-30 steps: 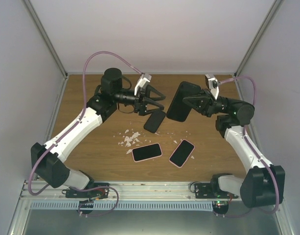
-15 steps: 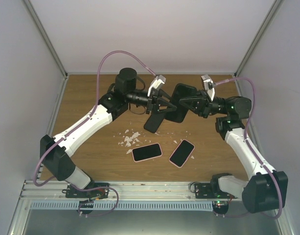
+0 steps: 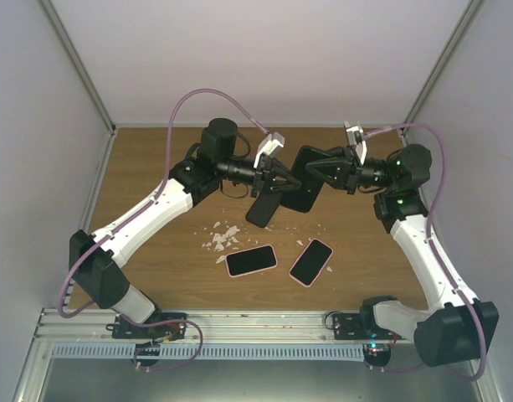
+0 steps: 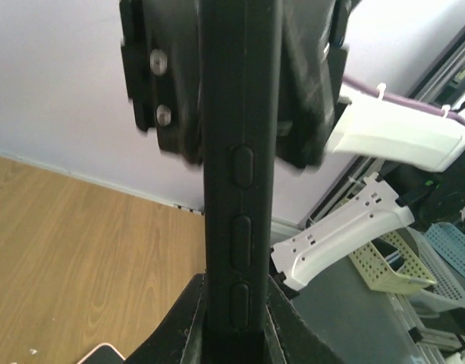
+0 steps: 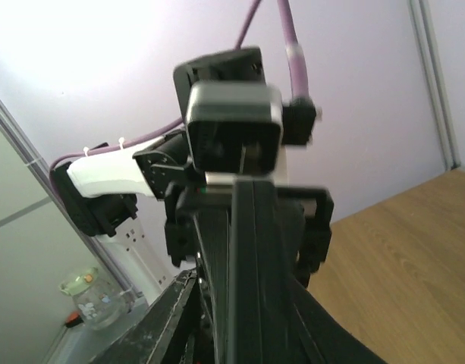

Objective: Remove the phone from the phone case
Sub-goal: Remove the phone case from the phone.

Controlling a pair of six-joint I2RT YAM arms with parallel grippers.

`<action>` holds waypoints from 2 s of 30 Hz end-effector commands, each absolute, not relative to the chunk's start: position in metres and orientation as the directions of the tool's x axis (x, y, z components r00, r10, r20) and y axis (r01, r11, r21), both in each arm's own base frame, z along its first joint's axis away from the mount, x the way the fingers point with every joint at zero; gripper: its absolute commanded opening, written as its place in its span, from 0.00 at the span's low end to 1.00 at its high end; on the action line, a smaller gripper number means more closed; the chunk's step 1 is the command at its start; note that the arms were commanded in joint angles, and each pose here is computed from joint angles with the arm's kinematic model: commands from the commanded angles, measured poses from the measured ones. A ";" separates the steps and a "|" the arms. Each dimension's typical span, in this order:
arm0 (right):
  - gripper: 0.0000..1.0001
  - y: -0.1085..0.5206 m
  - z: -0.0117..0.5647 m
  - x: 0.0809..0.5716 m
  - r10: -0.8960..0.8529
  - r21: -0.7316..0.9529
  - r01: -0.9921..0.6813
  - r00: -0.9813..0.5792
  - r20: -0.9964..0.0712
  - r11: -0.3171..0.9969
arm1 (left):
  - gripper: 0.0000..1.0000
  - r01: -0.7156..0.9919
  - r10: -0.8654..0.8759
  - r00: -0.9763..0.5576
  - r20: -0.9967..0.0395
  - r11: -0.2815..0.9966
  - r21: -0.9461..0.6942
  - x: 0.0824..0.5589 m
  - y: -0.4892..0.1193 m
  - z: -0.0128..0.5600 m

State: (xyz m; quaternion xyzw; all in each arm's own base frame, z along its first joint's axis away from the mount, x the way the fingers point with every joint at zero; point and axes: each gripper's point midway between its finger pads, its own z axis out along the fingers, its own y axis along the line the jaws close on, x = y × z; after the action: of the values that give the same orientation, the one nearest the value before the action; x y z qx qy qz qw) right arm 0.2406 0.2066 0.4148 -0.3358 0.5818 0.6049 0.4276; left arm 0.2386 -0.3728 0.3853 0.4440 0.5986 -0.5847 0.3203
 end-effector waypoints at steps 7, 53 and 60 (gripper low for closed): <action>0.28 0.207 0.416 0.234 0.023 0.380 -0.924 -0.379 -0.925 0.047 | 0.00 0.917 0.189 -0.358 -0.914 -0.114 -0.382 0.230 -0.369 0.379; 0.01 0.191 0.427 0.234 0.069 0.495 -0.869 -0.494 -0.867 0.014 | 0.49 0.916 0.161 -0.387 -0.908 -0.043 -0.399 0.235 -0.317 0.347; 0.01 0.191 0.427 0.236 0.072 0.489 -0.872 -0.486 -0.871 0.020 | 0.50 0.914 0.164 -0.375 -0.912 -0.102 -0.394 0.222 -0.317 0.351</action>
State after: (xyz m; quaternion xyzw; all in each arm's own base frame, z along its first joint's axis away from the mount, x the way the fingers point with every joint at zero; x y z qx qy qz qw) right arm 0.2442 0.1924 0.4132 -0.3141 0.6165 0.6253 0.3610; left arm 0.2335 -0.3188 0.3386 0.4349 0.6206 -0.5773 0.3041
